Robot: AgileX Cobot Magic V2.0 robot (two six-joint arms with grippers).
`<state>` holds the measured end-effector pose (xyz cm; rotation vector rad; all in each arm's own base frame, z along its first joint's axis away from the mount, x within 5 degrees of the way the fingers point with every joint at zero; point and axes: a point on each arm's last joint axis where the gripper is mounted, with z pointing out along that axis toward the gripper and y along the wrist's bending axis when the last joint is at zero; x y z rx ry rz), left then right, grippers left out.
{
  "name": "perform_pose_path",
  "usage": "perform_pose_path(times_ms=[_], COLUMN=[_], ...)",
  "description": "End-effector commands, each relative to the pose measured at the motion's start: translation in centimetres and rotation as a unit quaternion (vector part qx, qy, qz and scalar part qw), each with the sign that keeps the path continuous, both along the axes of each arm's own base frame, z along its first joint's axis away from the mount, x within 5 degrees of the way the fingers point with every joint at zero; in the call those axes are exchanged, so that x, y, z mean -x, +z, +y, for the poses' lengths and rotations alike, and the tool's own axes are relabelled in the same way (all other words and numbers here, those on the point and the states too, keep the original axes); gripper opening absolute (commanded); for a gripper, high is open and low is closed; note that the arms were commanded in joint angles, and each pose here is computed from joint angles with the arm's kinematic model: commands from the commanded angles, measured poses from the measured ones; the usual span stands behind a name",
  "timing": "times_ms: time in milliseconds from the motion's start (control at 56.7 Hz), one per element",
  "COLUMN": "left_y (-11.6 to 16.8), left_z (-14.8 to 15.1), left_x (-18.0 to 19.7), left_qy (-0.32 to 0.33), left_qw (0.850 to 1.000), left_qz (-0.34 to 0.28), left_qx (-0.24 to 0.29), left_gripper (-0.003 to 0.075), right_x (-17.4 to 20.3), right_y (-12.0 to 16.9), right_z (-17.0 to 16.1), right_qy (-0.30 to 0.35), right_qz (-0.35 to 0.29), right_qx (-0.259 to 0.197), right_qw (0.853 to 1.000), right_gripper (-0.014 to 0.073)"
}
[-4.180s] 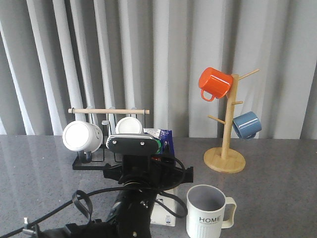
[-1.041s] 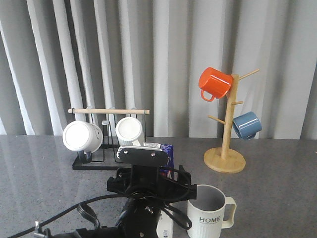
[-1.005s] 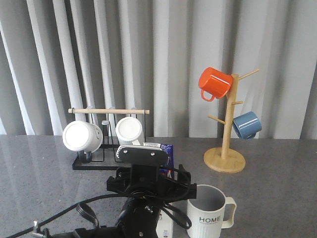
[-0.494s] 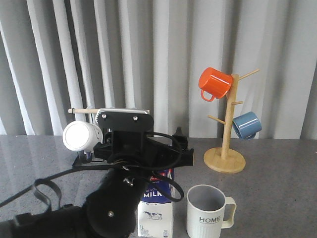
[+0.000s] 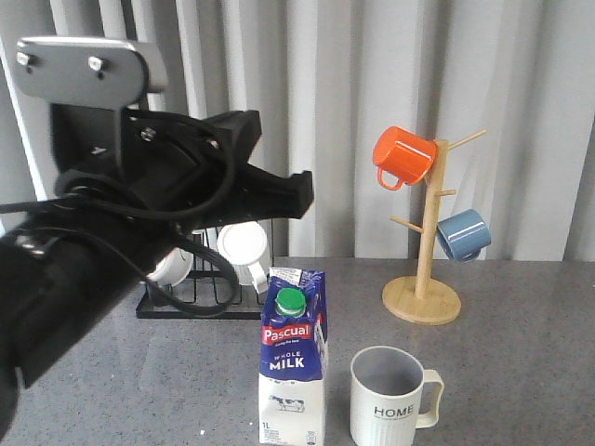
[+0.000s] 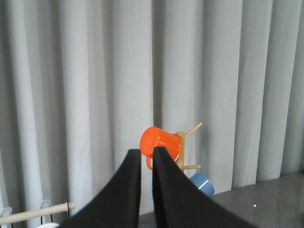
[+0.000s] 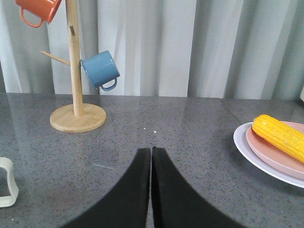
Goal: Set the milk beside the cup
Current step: 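Open the left gripper and raise it away from the carton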
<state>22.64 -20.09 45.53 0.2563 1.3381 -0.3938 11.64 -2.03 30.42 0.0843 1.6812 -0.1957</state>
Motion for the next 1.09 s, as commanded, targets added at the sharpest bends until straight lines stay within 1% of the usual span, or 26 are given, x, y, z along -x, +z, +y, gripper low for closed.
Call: perform_pose_path(times_ms=[0,141,476,582,670,723,776,847,899,1005,1023,1076], left_y=[2.4,3.3,3.9,4.5,4.6,4.6,4.5,4.5,4.1,2.6,2.3,1.4], left_z=[2.5,4.2,5.3,5.7,5.4,4.7,3.9,3.8,4.1,5.6,6.0,7.0], left_x=[1.8,2.6,2.9,3.8,4.1,4.3,4.8,5.3,5.4,5.1,5.0,4.8], left_qy=[0.023,0.057,0.088,0.062,0.033,-0.001,-0.042,-0.068,-0.072,-0.063,-0.061,-0.053], left_qw=[0.999,0.996,0.992,0.993,0.995,0.996,0.995,0.991,0.990,0.992,0.994,0.995], left_qz=[-0.031,-0.048,-0.064,-0.064,-0.064,-0.070,-0.084,-0.112,-0.119,-0.105,-0.095,-0.083], left_qx=[0.031,0.056,0.071,0.083,0.072,0.049,0.015,-0.027,-0.036,-0.013,0.000,0.012], left_gripper=[-0.0008,-0.0008,-0.0008,-0.0008,-0.0008,-0.0008,-0.0008,-0.0008,-0.0008,-0.0008,-0.0008,-0.0008], right_x=[-0.1,-0.1,-0.1,-0.1,-0.1,-0.1,-0.1,-0.1,-0.1,-0.1,-0.1,-0.1], right_y=[1.4,1.4,1.4,1.4,1.4,1.4,1.4,1.4,1.4,1.4,1.4,1.4], right_z=[0.1,0.1,0.1,0.1,0.1,0.1,0.1,0.1,0.1,0.1,0.1,0.1], right_qy=[0.010,0.010,0.010,0.010,0.010,0.010,0.010,0.010,0.010,0.010,0.010,0.010], right_qz=[-0.041,-0.041,-0.041,-0.041,-0.041,-0.041,-0.041,-0.041,-0.041,-0.041,-0.041,-0.041], right_qx=[0.010,0.010,0.010,0.010,0.010,0.010,0.010,0.010,0.010,0.010,0.010,0.010], right_qw=[0.999,0.999,0.999,0.999,0.999,0.999,0.999,0.999,0.999,0.999,0.999,0.999], right_gripper=[-0.0003,-0.0003,-0.0003,-0.0003,-0.0003,-0.0003,-0.0003,-0.0003,-0.0003,-0.0003,-0.0003,-0.0003])
